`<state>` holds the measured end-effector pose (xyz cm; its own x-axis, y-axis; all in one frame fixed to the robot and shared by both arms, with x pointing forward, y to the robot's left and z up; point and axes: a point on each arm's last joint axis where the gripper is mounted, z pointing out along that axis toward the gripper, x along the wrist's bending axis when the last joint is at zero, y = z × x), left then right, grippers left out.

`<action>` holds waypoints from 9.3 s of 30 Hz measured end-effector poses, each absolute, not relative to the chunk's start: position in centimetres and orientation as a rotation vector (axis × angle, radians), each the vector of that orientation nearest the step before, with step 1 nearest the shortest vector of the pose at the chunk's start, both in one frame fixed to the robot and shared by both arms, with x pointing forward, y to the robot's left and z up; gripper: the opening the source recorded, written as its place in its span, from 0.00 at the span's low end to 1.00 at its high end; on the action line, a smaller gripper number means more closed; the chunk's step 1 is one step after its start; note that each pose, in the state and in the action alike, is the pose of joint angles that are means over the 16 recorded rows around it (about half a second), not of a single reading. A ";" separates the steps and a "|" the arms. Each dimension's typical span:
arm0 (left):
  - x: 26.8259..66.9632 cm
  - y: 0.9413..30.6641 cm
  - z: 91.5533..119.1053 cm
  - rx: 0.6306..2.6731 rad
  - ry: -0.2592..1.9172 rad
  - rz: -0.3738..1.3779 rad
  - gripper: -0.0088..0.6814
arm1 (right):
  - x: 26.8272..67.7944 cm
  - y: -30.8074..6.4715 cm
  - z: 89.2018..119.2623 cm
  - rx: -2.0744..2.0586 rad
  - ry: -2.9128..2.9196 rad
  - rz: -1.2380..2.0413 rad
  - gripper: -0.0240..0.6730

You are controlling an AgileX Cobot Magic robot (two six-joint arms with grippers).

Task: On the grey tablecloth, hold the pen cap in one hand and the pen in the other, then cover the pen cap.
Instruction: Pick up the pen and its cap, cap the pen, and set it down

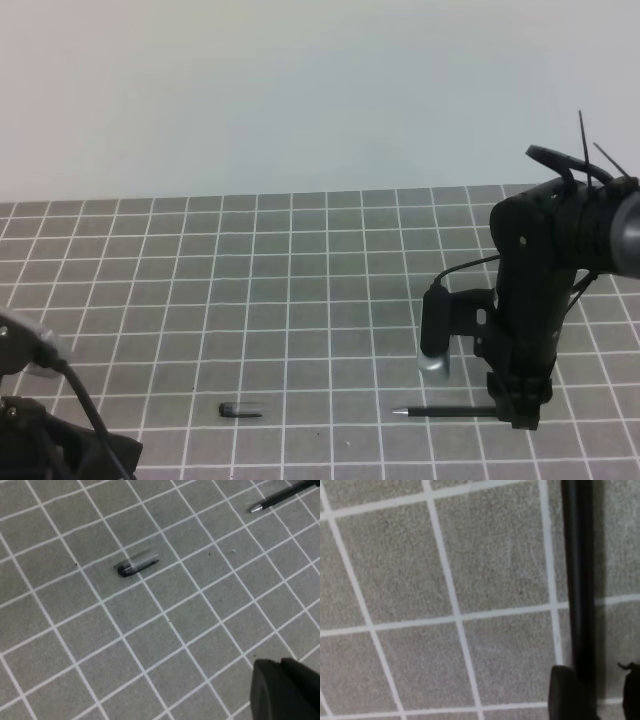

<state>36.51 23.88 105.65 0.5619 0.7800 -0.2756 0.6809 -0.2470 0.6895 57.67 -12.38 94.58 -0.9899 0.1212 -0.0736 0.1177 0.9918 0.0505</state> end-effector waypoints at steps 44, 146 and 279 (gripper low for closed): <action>38.4 22.9 108.7 2.162 0.786 0.373 0.44 | 56.7 -13.7 98.5 0.176 3.004 -0.026 0.13; 47.5 17.9 108.2 2.640 -0.051 0.818 0.12 | 52.4 -10.9 102.3 0.632 3.234 0.476 0.08; 32.9 20.1 101.5 2.122 -0.955 1.065 0.05 | 42.7 -2.5 103.9 0.575 3.562 0.719 0.03</action>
